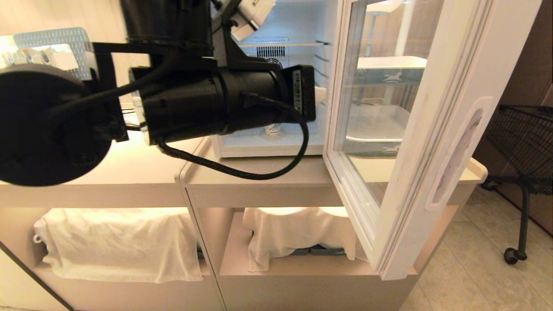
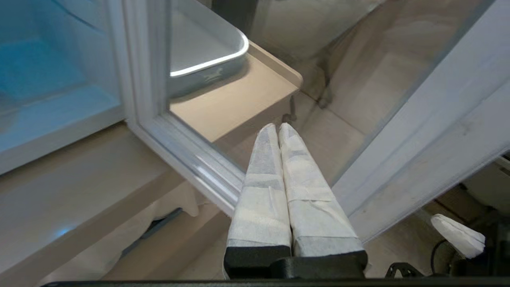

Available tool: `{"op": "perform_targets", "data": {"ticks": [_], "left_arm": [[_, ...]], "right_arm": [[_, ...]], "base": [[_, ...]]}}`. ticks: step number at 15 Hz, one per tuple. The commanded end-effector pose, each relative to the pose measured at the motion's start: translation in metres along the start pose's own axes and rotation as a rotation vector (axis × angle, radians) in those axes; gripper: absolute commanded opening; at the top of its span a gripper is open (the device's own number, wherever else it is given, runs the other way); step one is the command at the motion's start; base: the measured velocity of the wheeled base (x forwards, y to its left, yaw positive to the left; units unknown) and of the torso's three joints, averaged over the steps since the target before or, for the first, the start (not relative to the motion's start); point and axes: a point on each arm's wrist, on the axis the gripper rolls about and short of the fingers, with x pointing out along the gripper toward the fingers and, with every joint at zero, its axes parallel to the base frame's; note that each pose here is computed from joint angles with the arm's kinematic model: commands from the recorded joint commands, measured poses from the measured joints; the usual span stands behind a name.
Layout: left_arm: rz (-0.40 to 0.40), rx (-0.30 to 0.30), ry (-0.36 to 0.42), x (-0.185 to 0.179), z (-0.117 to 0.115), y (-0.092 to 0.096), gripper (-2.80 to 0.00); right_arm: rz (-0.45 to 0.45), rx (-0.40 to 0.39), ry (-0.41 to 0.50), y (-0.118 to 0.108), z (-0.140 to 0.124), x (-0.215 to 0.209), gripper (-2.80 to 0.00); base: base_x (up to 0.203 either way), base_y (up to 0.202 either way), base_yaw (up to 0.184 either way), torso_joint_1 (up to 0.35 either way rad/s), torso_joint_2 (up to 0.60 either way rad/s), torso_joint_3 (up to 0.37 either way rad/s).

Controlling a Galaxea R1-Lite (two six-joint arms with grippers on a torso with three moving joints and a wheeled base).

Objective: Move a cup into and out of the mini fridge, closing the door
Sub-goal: Take the paper cup out of the freezer

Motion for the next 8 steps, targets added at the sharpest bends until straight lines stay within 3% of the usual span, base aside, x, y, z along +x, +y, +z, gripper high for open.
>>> {"op": "perform_targets", "data": {"ticks": [1, 5, 8], "left_arm": [[-0.009, -0.006, 0.041, 0.031, -0.015, 0.001, -2.80], [-0.046, -0.007, 0.078, 0.058, -0.031, -0.007, -2.80], [-0.101, -0.001, 0.065, 0.076, -0.033, -0.026, -2.80]], "right_arm": [[0.001, -0.001, -0.001, 0.000, 0.000, 0.000, -2.80], [0.001, -0.001, -0.001, 0.000, 0.000, 0.000, -2.80], [0.001, -0.001, 0.000, 0.000, 0.000, 0.000, -2.80]], "base": [[0.000, 0.000, 0.000, 0.000, 0.00, 0.000], [0.000, 0.000, 0.000, 0.000, 0.00, 0.000], [0.000, 0.000, 0.000, 0.000, 0.00, 0.000]]}}
